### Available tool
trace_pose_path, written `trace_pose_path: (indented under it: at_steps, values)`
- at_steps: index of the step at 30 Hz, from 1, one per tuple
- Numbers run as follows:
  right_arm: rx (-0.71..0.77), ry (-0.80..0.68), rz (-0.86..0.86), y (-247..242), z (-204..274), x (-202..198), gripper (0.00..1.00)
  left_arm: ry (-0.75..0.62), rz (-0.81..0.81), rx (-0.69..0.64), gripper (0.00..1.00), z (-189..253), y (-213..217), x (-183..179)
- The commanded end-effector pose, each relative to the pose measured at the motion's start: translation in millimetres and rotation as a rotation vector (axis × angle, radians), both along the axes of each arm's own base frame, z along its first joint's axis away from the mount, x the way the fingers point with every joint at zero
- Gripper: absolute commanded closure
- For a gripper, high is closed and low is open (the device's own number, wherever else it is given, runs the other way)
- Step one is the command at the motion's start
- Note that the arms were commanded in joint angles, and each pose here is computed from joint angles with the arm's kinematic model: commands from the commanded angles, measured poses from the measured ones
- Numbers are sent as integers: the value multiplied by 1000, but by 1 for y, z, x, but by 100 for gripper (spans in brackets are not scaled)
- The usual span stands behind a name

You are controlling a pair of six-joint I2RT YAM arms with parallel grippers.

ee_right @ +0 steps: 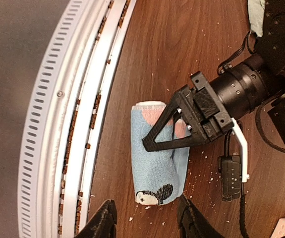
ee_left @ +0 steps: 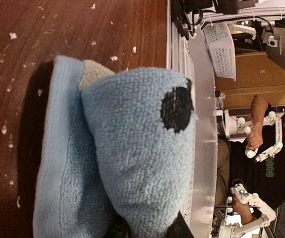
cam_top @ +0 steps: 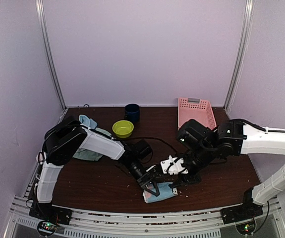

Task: Roll the towels
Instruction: Roll the towel at the center of the board.

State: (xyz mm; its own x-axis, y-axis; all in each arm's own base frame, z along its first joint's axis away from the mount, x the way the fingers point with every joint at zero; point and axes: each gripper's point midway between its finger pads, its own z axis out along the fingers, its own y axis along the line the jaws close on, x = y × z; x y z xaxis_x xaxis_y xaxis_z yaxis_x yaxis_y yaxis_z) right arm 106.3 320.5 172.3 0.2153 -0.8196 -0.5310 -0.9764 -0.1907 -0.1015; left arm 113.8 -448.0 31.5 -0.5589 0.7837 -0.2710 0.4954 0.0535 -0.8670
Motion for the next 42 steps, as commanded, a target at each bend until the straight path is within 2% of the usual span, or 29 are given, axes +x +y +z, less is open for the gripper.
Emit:
trace_pose_path:
  at_steps: [1,7,16,33,42]
  values:
    - [-60,-217,-49,10,-31,20,53,40,38,116,86,-32,9,1]
    - [-100,-353,-79,15,-75,23,45,78,35,126,83,-35,11,-3]
    - [-108,-389,-86,23,-104,20,39,89,35,137,79,-42,14,-4]
    - [-165,-380,-39,14,-137,0,41,104,39,142,79,-46,17,0]
    - [-263,-332,-8,6,-170,-7,39,48,51,153,61,-46,19,6]
